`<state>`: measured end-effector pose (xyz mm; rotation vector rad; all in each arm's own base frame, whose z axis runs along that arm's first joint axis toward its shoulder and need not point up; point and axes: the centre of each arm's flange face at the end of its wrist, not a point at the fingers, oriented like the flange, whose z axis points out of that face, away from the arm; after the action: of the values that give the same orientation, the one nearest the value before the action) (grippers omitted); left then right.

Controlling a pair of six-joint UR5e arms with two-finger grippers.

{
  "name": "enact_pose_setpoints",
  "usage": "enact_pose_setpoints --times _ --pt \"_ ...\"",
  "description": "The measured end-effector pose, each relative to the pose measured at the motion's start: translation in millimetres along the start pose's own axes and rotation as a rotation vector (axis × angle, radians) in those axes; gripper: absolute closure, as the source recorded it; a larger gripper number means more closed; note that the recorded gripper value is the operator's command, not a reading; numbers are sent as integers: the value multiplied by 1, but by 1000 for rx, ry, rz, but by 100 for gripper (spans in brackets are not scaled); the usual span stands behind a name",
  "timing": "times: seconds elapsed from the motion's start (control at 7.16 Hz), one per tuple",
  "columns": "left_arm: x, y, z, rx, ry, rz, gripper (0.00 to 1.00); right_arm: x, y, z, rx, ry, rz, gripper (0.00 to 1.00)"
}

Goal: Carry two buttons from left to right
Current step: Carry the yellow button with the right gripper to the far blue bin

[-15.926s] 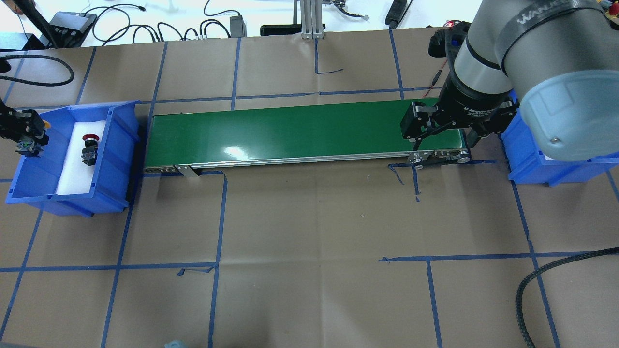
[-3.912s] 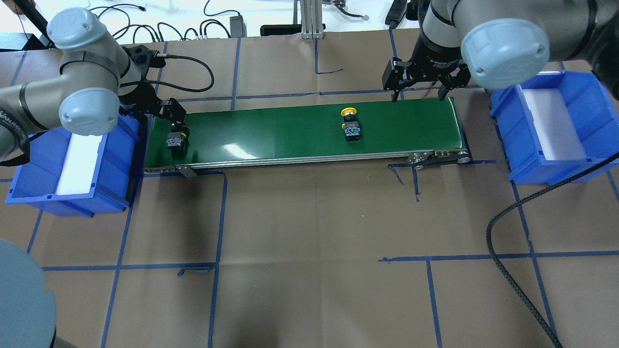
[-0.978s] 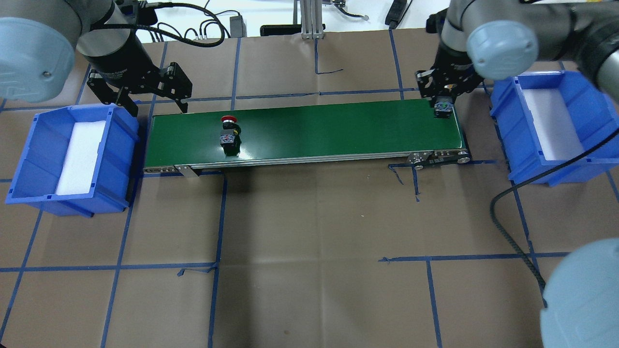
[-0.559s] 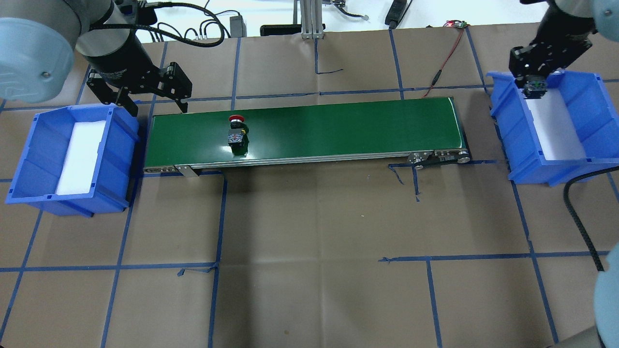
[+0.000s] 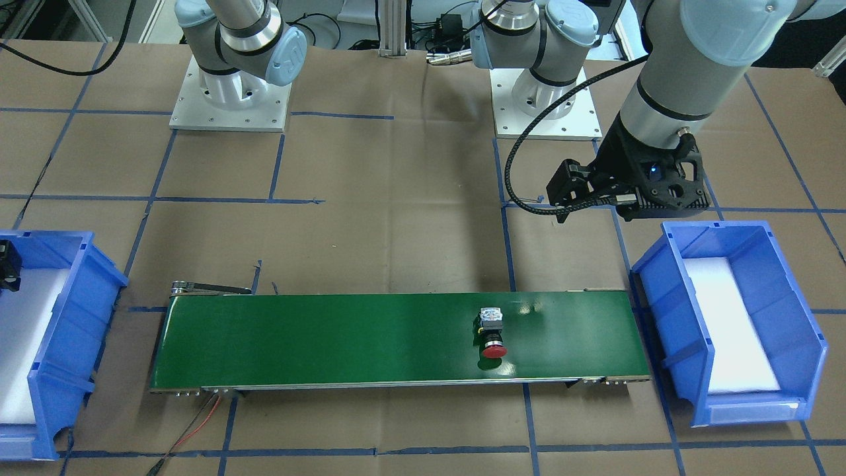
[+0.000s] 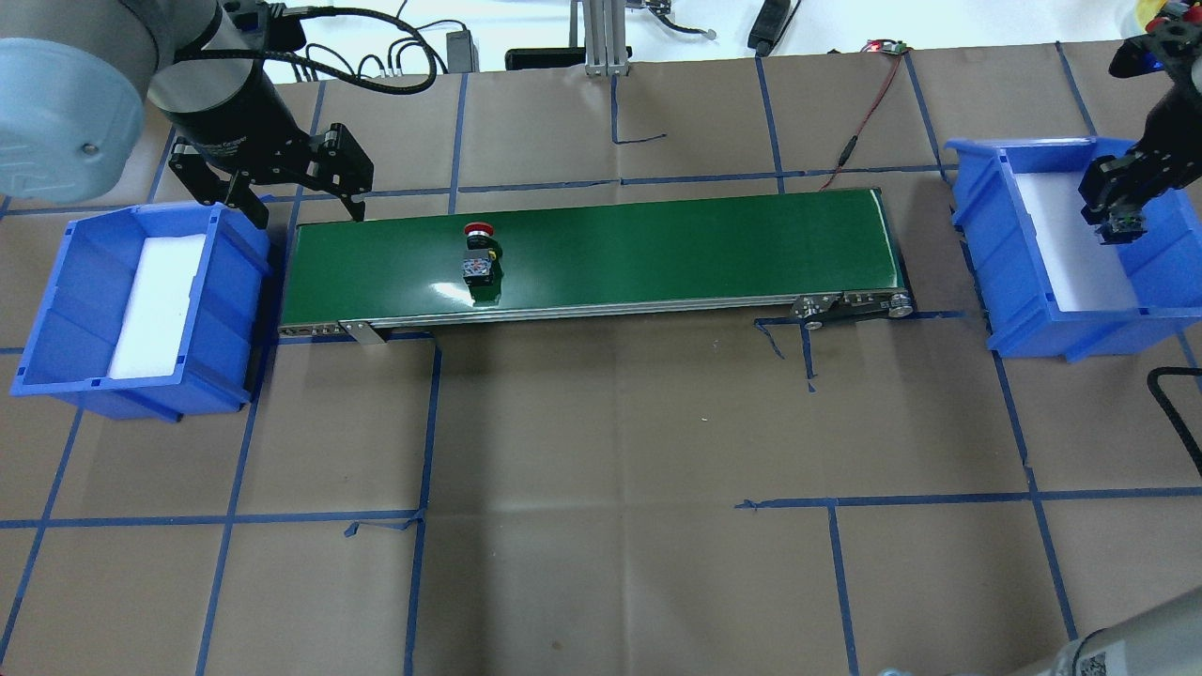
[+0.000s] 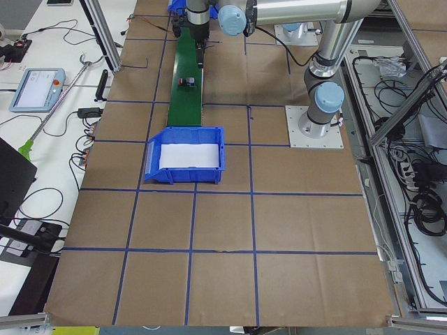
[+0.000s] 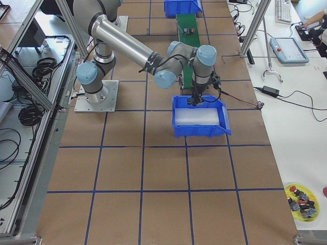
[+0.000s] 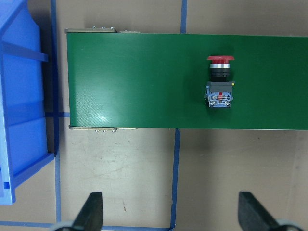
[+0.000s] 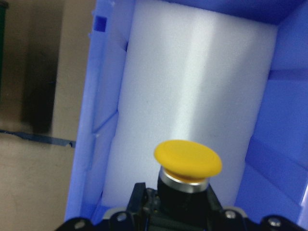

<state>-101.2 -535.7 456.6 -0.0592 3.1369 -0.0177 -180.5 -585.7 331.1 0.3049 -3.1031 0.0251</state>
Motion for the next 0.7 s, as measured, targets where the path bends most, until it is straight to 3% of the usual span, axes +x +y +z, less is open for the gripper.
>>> enact_pose_setpoints --times 0.14,0.7 --pt "0 0 0 0 0 0 0 11 11 23 8 -9 0 96" --pt "0 0 0 0 0 2 0 17 31 110 -45 -69 -35 91"
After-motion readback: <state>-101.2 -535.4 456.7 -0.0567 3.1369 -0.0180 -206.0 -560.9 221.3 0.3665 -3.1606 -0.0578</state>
